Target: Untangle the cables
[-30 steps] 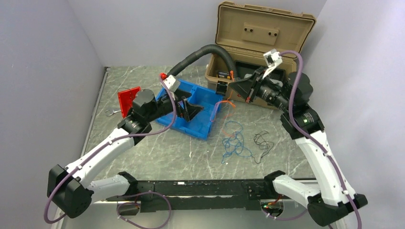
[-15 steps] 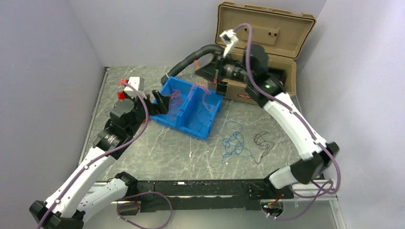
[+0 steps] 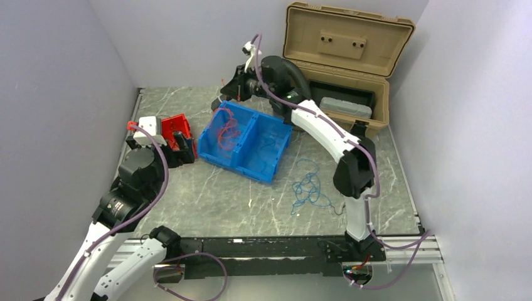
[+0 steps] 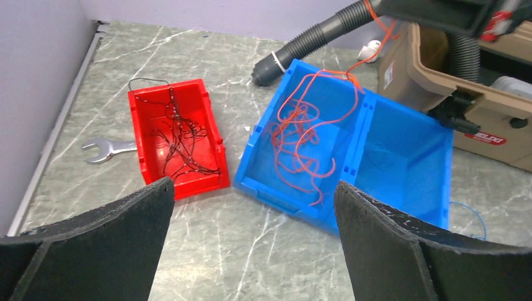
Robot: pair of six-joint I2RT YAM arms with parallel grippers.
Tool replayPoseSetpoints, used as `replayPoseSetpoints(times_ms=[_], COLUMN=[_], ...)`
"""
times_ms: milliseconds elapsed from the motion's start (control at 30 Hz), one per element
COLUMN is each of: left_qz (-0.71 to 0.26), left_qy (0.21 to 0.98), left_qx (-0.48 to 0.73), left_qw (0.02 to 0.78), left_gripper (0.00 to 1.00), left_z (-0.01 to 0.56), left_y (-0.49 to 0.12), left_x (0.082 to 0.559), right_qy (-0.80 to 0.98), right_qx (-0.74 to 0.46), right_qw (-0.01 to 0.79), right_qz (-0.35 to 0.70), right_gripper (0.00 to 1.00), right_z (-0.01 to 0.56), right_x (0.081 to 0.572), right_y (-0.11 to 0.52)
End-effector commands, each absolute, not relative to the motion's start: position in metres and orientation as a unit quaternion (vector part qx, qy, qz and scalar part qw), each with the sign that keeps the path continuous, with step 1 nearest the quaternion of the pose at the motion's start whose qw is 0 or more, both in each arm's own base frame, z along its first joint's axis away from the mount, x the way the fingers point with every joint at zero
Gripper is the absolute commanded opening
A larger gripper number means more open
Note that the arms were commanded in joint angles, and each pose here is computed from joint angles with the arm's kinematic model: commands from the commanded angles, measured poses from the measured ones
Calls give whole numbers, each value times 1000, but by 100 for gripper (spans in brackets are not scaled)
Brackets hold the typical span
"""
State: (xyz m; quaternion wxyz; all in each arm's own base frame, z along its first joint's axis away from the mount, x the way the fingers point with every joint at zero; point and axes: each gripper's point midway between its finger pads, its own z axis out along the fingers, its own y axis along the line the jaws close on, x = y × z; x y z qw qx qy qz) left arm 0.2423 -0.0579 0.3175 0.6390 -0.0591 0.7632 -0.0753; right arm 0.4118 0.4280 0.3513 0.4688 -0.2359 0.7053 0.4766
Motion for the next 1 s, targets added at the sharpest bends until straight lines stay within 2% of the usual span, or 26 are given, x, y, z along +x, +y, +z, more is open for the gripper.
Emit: replayPoseSetpoints(times_ms=[0, 33, 67, 100, 200, 300, 567, 733, 967], left_qz=[-32, -32, -32, -32, -36, -54, -161, -284, -344], left_qy=[775, 776, 777, 777, 782, 788, 778, 775, 765], left_qx=[-47, -45, -41, -38, -26, 6, 102, 145, 228], left_qw=[629, 628, 628, 627, 622, 614, 599, 546, 495], left_gripper=[99, 99, 99, 100, 99, 99, 99, 99, 99], left_z=[317, 316, 316, 315, 314, 312, 307, 300, 279], left_y=[-44, -44, -45, -46, -51, -65, -124, -196, -268], left_x=[237, 237, 237, 238, 241, 244, 251, 249, 238], right_qy=[706, 717, 726, 734, 752, 748, 778, 820, 862], right_qx=[-198, -192, -189, -188, -191, -190, -181, -158, -101], right_qw=[510, 506, 500, 492, 473, 483, 512, 489, 464], right_qz=[449, 440, 433, 428, 418, 413, 318, 251, 179], right_gripper=[0, 0, 8, 22, 47, 63, 74, 86, 99], right_z=[339, 325, 312, 300, 279, 288, 317, 287, 254], right_x=[454, 461, 467, 470, 470, 460, 421, 372, 297], right_y=[433, 434, 434, 436, 435, 424, 354, 279, 178])
